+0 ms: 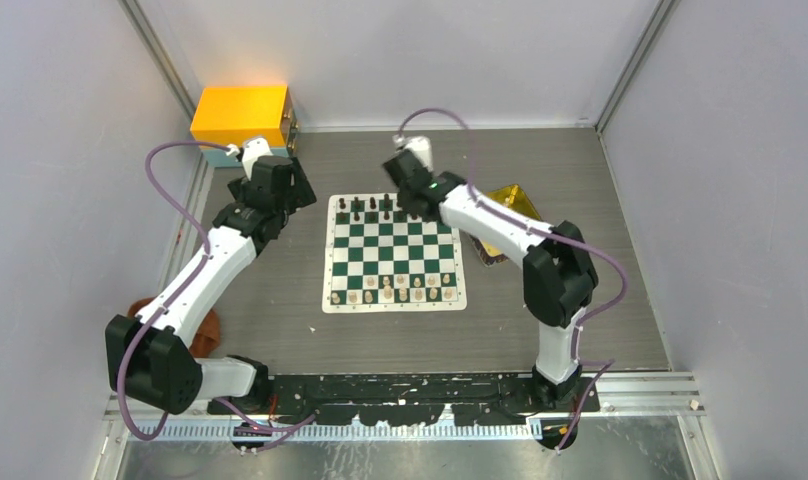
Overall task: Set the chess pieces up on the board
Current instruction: Pick up the chess piece from the storage box.
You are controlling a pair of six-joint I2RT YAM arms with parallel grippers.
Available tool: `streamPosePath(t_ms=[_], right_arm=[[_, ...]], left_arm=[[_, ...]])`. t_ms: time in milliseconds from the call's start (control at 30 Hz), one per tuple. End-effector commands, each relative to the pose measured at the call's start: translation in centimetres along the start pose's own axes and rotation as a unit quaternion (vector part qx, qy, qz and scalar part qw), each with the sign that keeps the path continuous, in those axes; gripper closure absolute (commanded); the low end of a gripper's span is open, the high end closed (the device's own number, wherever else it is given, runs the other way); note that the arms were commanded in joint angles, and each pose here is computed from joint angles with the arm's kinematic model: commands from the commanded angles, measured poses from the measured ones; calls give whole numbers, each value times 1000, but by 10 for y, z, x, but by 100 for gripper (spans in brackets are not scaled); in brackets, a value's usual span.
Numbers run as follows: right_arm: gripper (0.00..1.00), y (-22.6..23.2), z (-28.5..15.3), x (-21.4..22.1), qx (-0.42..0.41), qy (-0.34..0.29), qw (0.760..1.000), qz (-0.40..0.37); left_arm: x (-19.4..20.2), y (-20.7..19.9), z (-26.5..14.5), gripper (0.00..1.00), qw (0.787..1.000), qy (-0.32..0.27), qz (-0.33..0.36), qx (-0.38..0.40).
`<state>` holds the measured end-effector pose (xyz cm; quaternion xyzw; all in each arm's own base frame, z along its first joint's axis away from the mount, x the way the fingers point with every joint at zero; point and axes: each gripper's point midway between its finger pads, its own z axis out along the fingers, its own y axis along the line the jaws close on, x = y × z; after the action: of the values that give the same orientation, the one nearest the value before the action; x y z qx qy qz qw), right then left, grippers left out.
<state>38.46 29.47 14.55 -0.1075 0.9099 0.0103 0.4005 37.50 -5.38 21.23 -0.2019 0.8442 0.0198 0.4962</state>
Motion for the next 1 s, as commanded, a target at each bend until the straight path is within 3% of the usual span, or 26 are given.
streamPosePath(t_ms=[0,167,400,967], right_arm=[[62,-111,11,-46,133,-50,981,130],[61,-175,40,-33,190,-20,965,181],[61,-226,67,-12,220,17,949,226],[61,-268,86,18,241,44,931,269]], left_arm=[[-18,-7,0,1,999,-23,-19,11],[-20,-9,2,1,1000,-25,-15,8],[-19,-10,7,1,1000,-22,-10,4],[-18,-14,15,1,1000,-17,0,0]])
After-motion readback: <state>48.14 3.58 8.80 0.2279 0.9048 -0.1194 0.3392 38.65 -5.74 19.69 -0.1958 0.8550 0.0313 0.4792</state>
